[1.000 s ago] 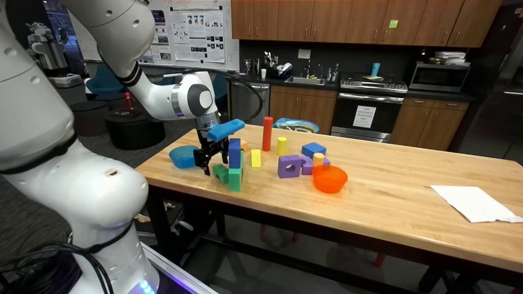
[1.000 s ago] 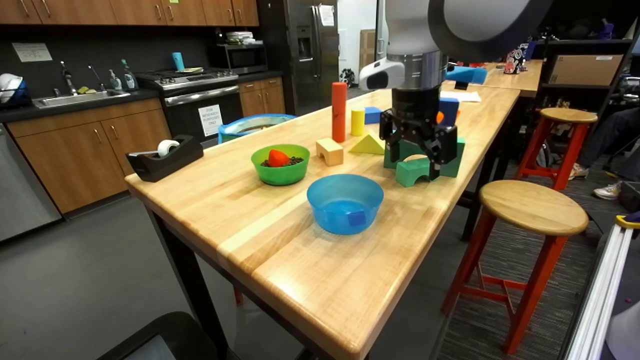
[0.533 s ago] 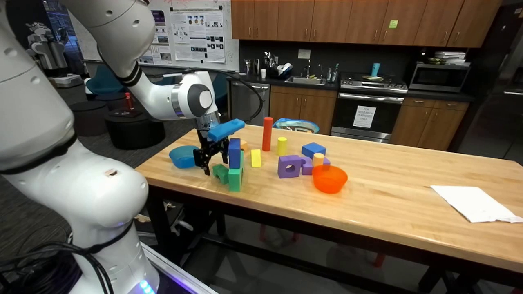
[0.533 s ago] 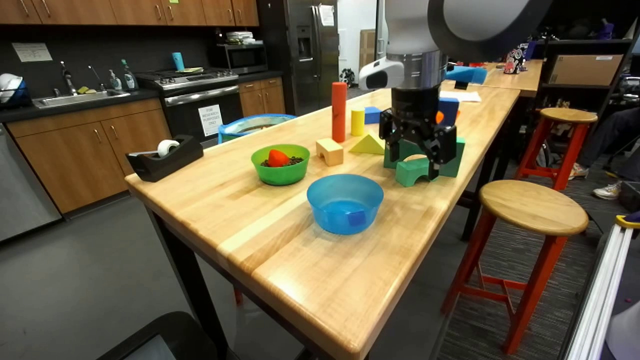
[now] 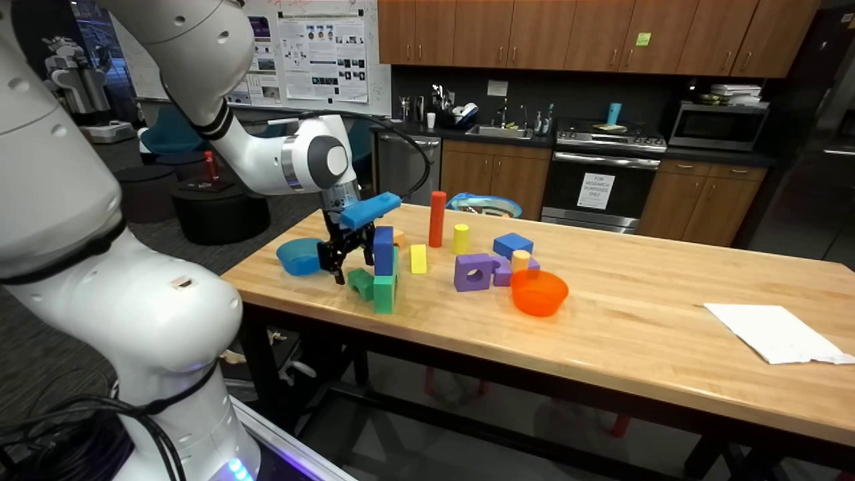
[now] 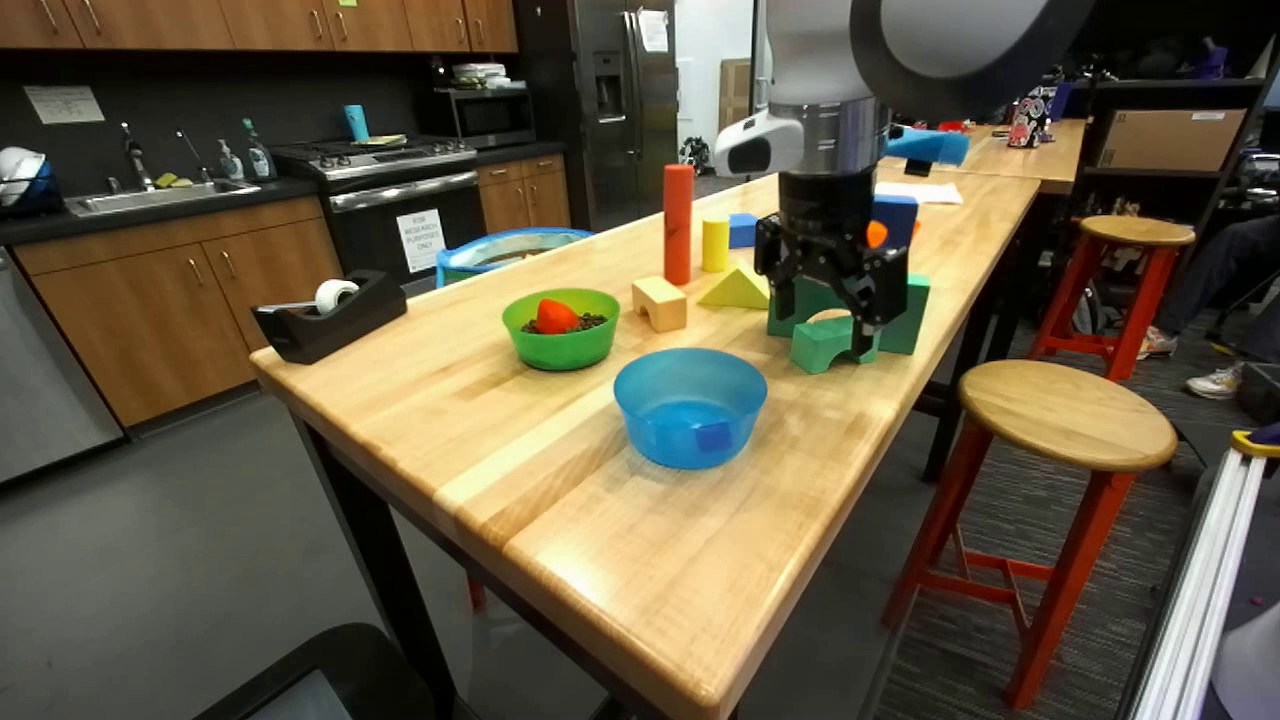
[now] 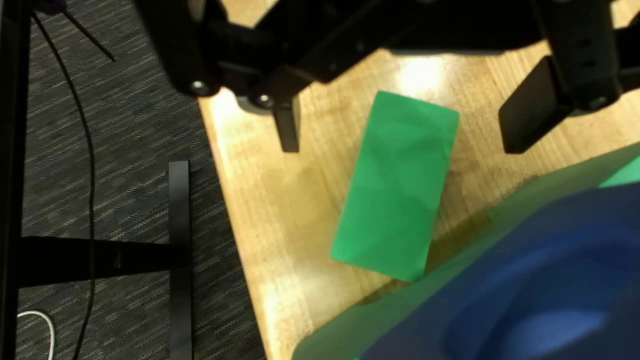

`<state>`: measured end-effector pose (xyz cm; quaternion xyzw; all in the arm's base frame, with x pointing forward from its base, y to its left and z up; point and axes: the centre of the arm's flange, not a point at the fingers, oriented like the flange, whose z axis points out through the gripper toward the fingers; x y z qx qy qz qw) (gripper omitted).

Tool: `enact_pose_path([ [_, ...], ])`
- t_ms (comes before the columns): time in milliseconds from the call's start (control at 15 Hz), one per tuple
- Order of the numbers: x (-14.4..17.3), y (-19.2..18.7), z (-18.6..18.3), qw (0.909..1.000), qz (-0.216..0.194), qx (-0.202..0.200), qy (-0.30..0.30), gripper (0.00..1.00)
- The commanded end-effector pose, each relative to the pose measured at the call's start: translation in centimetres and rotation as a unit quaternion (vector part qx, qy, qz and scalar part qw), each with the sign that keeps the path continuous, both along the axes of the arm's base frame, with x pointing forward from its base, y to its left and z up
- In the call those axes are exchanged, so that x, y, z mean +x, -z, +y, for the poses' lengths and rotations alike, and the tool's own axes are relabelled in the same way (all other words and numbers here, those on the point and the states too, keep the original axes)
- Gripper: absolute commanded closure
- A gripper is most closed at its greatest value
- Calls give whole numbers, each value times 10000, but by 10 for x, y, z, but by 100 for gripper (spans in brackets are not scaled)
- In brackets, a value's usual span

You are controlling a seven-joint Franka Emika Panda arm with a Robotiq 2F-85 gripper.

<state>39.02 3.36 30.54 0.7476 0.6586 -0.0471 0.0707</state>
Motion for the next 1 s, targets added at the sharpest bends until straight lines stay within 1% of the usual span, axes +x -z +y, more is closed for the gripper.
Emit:
enact_pose_path([
  [0, 9, 4, 0, 10000, -26, -49, 58, 0],
  [267, 12, 7, 0, 10000, 0, -39, 92, 0],
  [400, 13, 8, -1, 9999, 8, -36, 116, 9],
  [533, 14, 8, -2, 9999, 7, -32, 148, 9],
  [667, 14, 9, -2, 9999, 4, -36, 161, 30],
  [867, 14, 10, -2, 9999, -5, -33, 167, 46],
  [933, 13, 9, -2, 9999, -13, -32, 169, 55],
])
